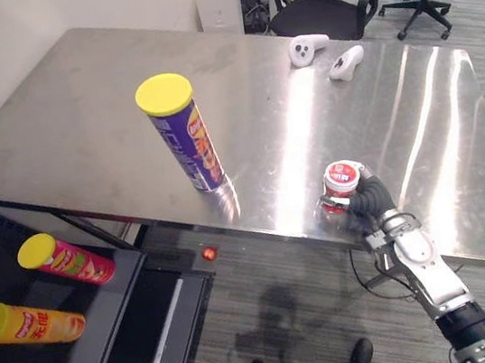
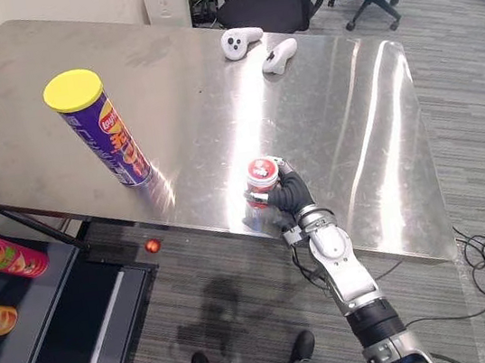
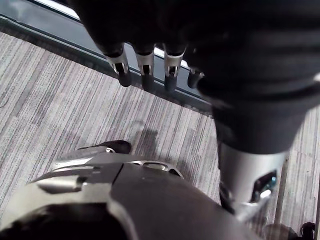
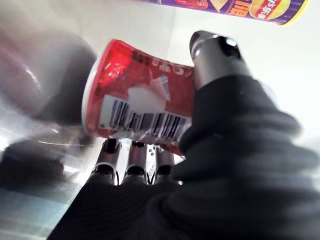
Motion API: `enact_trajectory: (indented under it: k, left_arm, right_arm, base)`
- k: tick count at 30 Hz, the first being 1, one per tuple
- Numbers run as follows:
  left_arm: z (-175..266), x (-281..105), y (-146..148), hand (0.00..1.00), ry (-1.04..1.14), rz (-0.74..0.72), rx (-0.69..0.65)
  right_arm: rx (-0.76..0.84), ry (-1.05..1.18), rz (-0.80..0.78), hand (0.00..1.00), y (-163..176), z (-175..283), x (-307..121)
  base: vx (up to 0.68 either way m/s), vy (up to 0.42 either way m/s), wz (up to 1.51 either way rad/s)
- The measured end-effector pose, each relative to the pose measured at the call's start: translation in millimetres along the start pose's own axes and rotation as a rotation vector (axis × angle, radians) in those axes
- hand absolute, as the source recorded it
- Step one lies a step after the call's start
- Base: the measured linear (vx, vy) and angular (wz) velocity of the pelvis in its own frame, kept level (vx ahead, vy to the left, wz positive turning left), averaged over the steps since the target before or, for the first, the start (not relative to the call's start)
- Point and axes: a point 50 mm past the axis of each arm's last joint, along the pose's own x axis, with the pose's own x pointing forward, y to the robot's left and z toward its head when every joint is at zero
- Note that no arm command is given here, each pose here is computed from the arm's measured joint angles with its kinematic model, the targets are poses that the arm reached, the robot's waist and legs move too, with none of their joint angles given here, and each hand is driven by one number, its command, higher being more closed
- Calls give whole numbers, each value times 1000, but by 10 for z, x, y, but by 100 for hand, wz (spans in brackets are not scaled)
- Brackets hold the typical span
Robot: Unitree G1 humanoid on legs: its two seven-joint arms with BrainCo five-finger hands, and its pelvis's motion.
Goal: Put the gum and the chips on the shelf.
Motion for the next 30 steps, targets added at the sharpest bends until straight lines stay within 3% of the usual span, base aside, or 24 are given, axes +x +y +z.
enact_trajectory:
  k: [16, 30]
  left_arm:
    - [-43, -8, 43, 0, 20, -1, 4]
    - [-207, -52, 38, 0, 89, -27, 39]
  right_arm:
    - [-38, -196, -158, 100, -358, 475, -207]
    - [-53, -88, -213, 100, -505, 297, -540]
  base:
    - [-28, -2, -4]
    - [-33, -10, -3]
